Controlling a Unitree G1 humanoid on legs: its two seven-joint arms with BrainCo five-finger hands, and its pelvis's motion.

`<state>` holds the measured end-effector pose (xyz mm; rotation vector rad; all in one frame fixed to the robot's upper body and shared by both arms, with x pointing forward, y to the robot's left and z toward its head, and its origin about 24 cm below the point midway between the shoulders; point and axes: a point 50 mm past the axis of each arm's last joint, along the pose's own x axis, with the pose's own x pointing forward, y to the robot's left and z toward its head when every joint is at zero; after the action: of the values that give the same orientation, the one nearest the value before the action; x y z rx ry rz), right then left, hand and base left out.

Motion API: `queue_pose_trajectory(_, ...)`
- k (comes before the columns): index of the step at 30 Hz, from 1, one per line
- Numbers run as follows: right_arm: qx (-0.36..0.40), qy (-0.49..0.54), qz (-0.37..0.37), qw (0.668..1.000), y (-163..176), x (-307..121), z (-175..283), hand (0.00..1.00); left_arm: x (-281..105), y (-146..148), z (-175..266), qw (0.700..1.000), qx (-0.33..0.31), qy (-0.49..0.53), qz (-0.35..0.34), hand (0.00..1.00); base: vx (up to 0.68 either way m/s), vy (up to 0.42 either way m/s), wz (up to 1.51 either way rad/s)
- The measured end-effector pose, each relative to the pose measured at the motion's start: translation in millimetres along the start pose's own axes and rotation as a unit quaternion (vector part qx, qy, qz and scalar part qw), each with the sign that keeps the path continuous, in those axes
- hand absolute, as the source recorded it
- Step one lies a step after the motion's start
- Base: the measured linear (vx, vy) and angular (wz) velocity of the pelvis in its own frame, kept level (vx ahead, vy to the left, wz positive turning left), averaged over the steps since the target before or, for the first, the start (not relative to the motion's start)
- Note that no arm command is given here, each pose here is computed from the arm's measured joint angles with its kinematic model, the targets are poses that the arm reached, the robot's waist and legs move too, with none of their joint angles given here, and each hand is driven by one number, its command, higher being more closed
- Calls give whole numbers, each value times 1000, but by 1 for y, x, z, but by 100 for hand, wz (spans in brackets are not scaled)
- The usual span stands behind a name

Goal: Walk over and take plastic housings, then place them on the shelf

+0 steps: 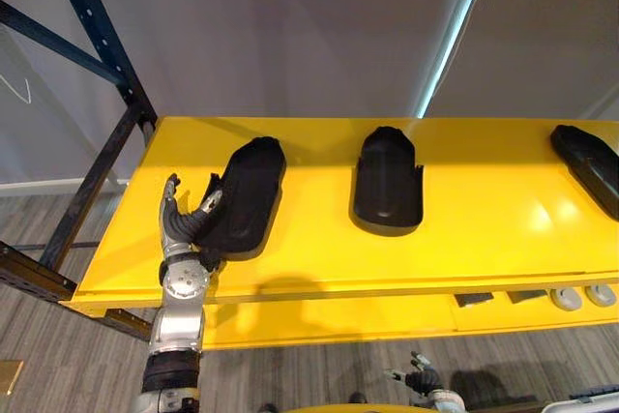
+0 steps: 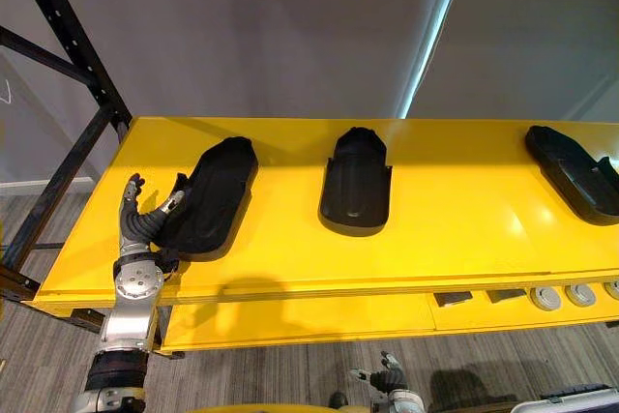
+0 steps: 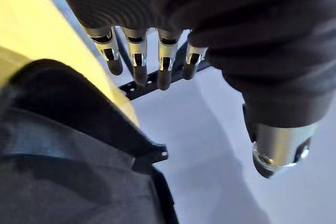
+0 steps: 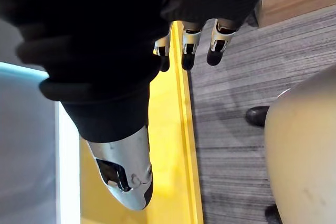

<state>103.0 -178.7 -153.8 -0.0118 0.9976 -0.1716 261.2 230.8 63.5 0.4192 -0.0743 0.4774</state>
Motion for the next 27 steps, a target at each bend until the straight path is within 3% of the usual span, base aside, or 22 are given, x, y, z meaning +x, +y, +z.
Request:
queue_pose_trajectory(10,6,9,-9,1000,1,-1,-6,0,-57,4,35,995,-44,-91,11,0,-25,-22,4)
queue_pose_trajectory(11,7,9,-10,1000,1,-1,-6,0,-64,5,33,995,-43,-87,13,100,-46,-25,7)
queue_pose_trajectory(18,8,4,-23,1000,0,-2,-6,0,-88,7,14,999,-30,-37,10,100,-13,-7,3)
queue_pose_trajectory(27,11,3,-23,1000,2,-5,-8,0,-95,-14,9,998,-45,-16,-49,100,6,-2,0)
